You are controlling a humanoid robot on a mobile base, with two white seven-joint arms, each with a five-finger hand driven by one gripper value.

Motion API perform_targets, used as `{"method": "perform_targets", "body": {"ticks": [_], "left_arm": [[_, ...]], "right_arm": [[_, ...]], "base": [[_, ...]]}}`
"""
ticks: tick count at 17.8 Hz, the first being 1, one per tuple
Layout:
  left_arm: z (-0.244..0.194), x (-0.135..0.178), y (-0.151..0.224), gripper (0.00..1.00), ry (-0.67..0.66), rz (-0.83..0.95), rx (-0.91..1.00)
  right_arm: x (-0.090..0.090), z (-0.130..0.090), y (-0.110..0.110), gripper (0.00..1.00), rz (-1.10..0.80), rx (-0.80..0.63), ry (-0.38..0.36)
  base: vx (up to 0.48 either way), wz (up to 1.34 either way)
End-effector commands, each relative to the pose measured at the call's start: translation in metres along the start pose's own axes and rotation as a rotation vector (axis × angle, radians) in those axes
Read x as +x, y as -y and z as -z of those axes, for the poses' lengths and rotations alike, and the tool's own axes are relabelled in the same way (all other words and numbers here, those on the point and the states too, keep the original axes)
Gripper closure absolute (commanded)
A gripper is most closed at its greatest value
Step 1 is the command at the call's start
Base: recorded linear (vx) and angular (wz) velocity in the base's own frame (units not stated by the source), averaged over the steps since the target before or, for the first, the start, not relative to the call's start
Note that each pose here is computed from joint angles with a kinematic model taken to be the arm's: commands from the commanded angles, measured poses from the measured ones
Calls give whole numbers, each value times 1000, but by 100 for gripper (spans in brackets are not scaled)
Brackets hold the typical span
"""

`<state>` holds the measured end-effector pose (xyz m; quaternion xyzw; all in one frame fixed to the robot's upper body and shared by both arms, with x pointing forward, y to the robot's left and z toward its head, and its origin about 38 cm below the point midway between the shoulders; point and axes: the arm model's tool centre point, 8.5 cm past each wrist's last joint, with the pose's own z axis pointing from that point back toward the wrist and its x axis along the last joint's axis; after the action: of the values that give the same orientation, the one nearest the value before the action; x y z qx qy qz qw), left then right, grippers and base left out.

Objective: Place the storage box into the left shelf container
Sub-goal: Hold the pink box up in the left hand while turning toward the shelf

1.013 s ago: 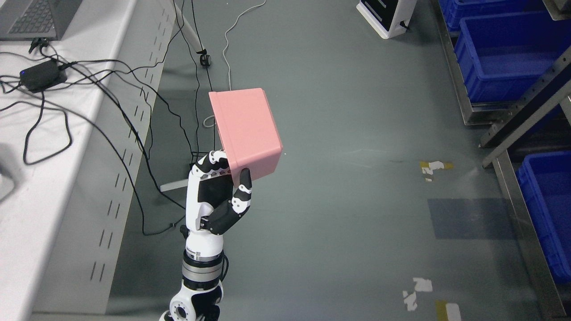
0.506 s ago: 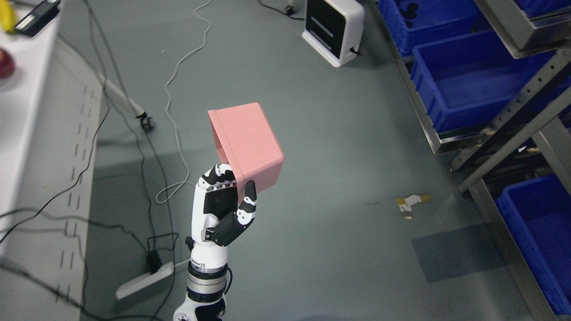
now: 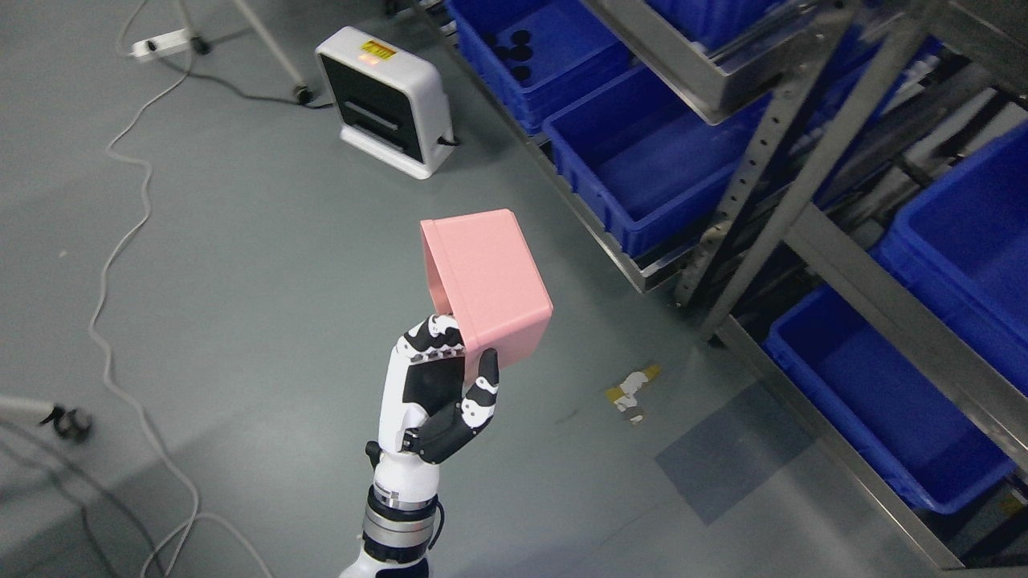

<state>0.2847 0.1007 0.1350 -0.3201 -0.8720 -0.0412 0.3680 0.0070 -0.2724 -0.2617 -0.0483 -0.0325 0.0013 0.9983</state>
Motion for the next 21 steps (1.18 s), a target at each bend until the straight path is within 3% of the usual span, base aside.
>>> {"method": "perform_targets", "body": {"ticks": [1,6,10,21], "left_arm": [[-23,-22,30,95,-99,-75,-55],[-61,-46,61,95,-227,-133,-192],[-61,-46,54,95,-227,-117,-172],[-30,-15,-66,95,-128,164,7]], "right_arm": [[10,1,12,0,4,-22,23],[10,1,12,0,4,-22,23],[10,1,12,0,4,-21,23],[10,1,12,0,4,-21,23]], "base": [[283,-806],[233,-1178],[171,-1237],[130,-644]]}}
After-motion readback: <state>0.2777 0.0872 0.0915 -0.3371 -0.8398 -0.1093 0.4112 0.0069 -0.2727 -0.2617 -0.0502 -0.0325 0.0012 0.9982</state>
